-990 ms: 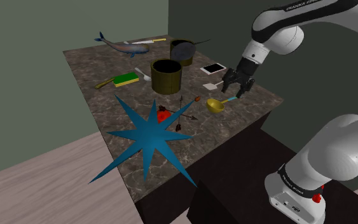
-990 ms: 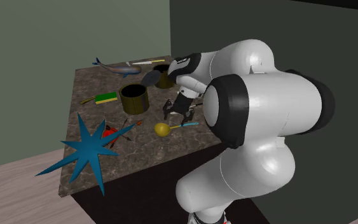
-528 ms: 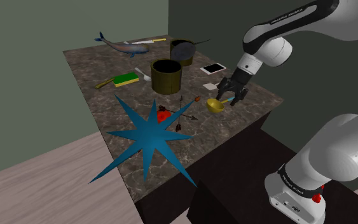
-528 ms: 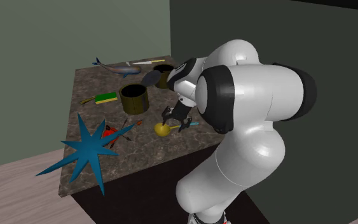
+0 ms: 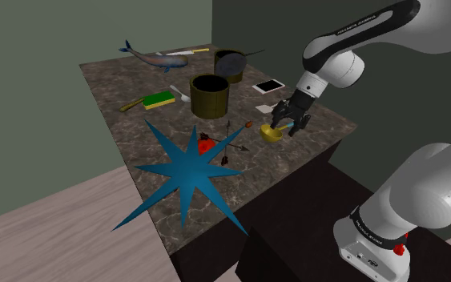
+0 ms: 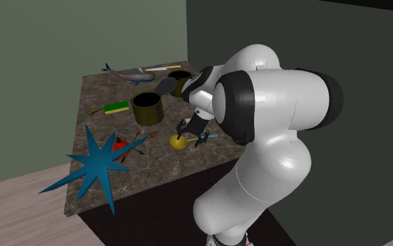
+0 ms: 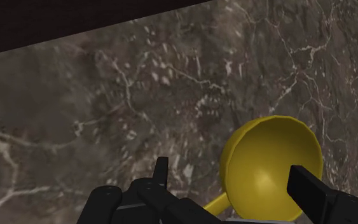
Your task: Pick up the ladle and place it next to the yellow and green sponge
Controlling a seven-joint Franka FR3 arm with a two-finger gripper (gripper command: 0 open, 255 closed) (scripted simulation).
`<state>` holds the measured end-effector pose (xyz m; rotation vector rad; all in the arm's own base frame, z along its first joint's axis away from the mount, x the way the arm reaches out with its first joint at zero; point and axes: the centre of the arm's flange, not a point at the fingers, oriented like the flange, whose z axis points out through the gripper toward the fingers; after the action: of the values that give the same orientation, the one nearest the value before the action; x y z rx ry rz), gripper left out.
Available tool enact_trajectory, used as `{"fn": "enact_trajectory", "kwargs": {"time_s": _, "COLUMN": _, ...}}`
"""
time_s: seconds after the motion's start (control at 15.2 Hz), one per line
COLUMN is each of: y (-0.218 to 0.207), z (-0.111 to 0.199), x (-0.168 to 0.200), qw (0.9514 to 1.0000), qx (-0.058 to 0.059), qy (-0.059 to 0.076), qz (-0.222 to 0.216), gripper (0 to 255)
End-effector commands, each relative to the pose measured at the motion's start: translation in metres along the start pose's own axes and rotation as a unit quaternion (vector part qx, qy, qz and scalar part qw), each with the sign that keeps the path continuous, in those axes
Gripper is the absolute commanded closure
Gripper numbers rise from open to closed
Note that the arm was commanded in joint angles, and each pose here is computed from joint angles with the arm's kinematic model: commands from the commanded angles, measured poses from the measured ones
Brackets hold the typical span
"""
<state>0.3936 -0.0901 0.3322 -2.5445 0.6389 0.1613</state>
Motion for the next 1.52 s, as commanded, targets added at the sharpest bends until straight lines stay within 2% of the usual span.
{"fn": "enact_trajectory", "kwargs": {"time_s": 0.0, "y": 0.000, "z": 0.000, "x": 0.000, "qw": 1.0000, "qx": 0.000, "qy": 0.000, "qz": 0.000, "gripper": 0}}
{"fn": "enact_trajectory", "kwargs": {"time_s": 0.07, "y": 0.000, "z": 0.000, "x": 0.000, "qw": 1.0000, "qx": 0.000, "qy": 0.000, "qz": 0.000, "gripper": 0}}
{"fn": "enact_trajectory", "kwargs": {"time_s": 0.13, "y": 0.000, "z": 0.000, "x": 0.000, "qw": 1.0000, "qx": 0.000, "qy": 0.000, "qz": 0.000, "gripper": 255}}
{"fn": "enact_trajectory", "kwargs": {"time_s": 0.73, "y": 0.000, "z": 0.000, "x": 0.000, "qw": 1.0000, "qx": 0.000, "qy": 0.000, "qz": 0.000, "gripper": 255}}
{"fn": "enact_trajectory", "kwargs": {"time_s": 1.45, "y": -0.026, "z": -0.050, "x": -0.013, "qw": 1.0000, "qx": 0.000, "qy": 0.000, "qz": 0.000, "gripper": 255}}
